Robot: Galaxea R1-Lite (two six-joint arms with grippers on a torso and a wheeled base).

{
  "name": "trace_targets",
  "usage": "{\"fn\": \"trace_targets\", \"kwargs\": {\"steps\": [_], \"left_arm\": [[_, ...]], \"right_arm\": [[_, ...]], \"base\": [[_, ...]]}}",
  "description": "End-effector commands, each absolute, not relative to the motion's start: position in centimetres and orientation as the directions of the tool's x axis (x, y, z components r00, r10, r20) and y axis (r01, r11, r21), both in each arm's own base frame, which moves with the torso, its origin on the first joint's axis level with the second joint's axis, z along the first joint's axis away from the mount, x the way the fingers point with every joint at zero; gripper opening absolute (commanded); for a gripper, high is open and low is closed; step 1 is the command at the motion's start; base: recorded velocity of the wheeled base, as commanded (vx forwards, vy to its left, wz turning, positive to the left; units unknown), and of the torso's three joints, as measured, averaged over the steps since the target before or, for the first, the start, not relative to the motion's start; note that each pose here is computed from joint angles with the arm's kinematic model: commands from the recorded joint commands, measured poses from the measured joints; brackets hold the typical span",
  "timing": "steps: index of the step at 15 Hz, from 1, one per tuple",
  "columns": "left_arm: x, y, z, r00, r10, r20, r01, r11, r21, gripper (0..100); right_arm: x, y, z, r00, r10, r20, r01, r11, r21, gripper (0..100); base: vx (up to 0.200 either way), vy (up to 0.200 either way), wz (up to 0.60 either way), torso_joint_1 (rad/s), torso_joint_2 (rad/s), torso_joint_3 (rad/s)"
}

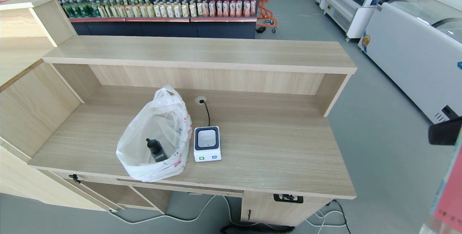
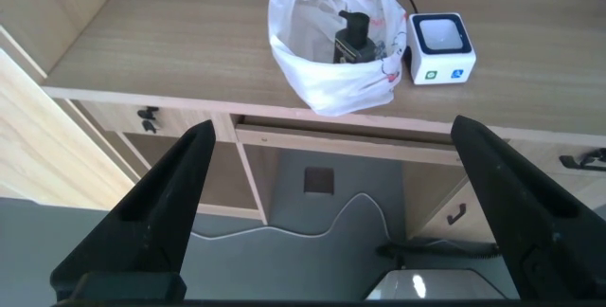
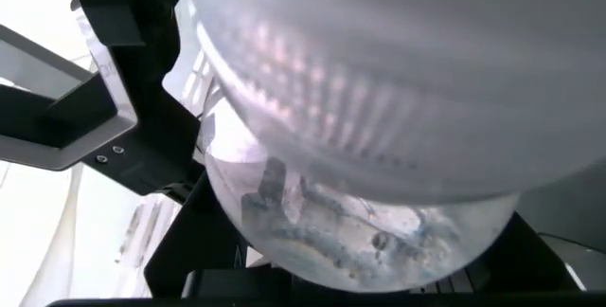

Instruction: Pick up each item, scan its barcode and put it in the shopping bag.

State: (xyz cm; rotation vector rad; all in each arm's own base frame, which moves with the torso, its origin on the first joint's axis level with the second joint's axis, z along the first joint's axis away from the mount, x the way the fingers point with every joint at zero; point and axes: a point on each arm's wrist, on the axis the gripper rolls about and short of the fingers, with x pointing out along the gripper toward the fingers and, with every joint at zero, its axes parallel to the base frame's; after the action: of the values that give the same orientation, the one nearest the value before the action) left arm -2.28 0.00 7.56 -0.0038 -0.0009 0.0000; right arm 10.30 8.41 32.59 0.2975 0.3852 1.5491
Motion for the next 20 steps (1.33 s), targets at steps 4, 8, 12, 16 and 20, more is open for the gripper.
{"fn": "trace_targets", "kwargs": {"steps": [4,8,12,16,20], "left_arm": [[-2.3,0.0,7.6,1.0,0.0,0.0,0.0,1.0,-0.005,100],[-2.3,0.0,7.6,1.0,0.0,0.0,0.0,1.0,-0.005,100],[-2.3,0.0,7.6,1.0,0.0,0.0,0.0,1.0,-0.005,100],[-2.3,0.0,7.6,1.0,0.0,0.002,0.0,1.0,-0.005,100],[-2.3,0.0,7.6,1.0,0.0,0.0,0.0,1.0,-0.005,100]], "right_arm": [[10.1,8.4,32.7,-0.024,0.998,-0.051,-0.908,0.0,0.419,0],[10.2,8.3,32.6,-0.013,0.999,-0.052,-0.908,0.01,0.42,0],[10.1,8.2,32.6,-0.01,0.999,-0.051,-0.909,0.012,0.417,0],[10.1,8.2,32.6,-0.004,0.999,-0.052,-0.909,0.018,0.417,0],[12.7,8.9,30.1,0.347,0.923,-0.166,-0.903,0.377,0.205,0]], "base": [[0.0,0.0,0.0,0.0,0.0,0.0],[0.0,0.0,0.0,0.0,0.0,0.0],[0.0,0.0,0.0,0.0,0.0,0.0],[0.0,0.0,0.0,0.0,0.0,0.0],[0.0,0.0,0.0,0.0,0.0,0.0]]}}
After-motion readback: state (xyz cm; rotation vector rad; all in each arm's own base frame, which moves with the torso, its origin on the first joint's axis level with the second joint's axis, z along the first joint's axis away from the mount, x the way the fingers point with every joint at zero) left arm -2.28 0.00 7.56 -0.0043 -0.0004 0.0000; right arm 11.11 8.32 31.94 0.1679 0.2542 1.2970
